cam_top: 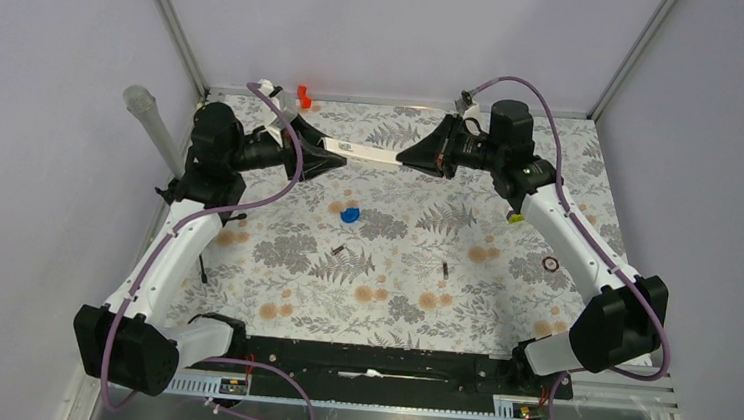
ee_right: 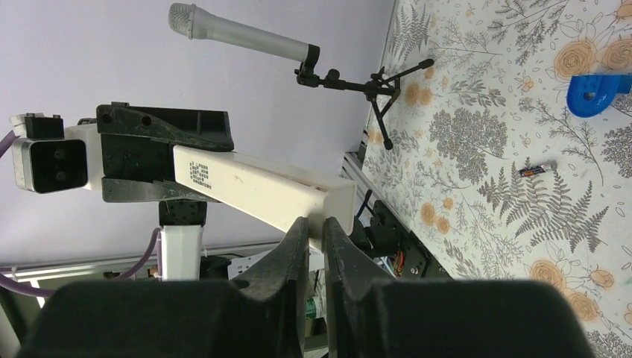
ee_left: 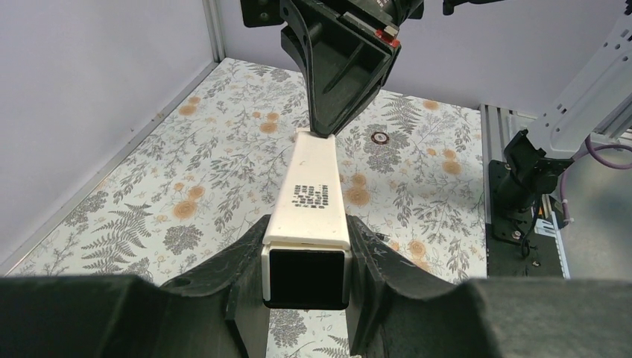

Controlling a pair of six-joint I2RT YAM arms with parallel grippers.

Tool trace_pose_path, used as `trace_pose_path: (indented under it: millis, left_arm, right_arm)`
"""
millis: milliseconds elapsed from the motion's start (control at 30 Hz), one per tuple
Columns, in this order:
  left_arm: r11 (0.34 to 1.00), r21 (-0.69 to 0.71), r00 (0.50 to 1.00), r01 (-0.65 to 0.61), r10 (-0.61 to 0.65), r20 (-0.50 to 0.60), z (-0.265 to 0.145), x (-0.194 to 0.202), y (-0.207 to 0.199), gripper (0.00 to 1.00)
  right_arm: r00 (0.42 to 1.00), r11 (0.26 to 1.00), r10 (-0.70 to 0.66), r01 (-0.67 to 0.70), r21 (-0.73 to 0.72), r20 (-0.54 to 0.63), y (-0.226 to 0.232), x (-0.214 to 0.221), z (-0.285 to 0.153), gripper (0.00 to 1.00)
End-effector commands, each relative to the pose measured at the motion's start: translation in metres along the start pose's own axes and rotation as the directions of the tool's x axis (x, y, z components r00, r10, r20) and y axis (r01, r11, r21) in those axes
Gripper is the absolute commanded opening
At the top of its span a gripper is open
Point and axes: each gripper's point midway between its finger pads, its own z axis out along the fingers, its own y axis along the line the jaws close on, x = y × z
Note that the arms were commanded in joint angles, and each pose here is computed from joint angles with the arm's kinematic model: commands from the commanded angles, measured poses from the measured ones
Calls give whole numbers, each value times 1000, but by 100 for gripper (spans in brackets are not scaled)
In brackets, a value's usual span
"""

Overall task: Load the batteries into the remote control
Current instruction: Remove the battery cover from the remote control, then place the battery cover at the center of the board.

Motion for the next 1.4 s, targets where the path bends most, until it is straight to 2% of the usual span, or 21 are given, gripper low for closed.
trace_pose_path:
  millis: [0, 167, 300, 600, 833, 933, 1100, 1233, 1367]
  left_arm:
    - [994, -33, 994, -101, 102, 29, -2, -23, 1, 0]
    - [993, -49, 994, -105, 106, 23, -2, -21, 5, 0]
    - [994, -58, 995, -97, 98, 13, -2, -17, 7, 0]
    - [994, -81, 997, -73, 74, 5, -4, -5, 15, 0]
    - [995, -100, 1000, -8, 8, -4, -5, 16, 23, 0]
    - [994, -106, 1000, 9, -10, -9, -5, 21, 23, 0]
    - [992, -129, 1000, 5, -8, -16, -9, 26, 21, 0]
    - [990, -136, 1000, 21, -22, -7, -9, 27, 23, 0]
    - [988, -155, 1000, 14, -12, 11, -8, 20, 26, 0]
  right_arm:
    - [998, 996, -64, 65, -66, 20, 34, -4, -11, 9]
    - [996, 994, -49, 55, -98, 69, 42, -15, -19, 0]
    - [993, 983, 11, 11, -182, 118, 45, -22, -29, 0]
    - [969, 951, 53, 24, -308, 240, 60, -43, -54, 0]
    - [943, 948, 68, 41, -315, 327, 55, -63, -67, 0]
    - [927, 967, 69, 29, -254, 367, 34, -72, -65, 0]
    - [902, 1000, 11, -5, -16, 432, -36, -80, -55, 0]
    - [885, 984, -45, -41, 173, 463, -101, -75, -53, 0]
    - [885, 951, -48, -101, 292, 463, -160, -62, -52, 0]
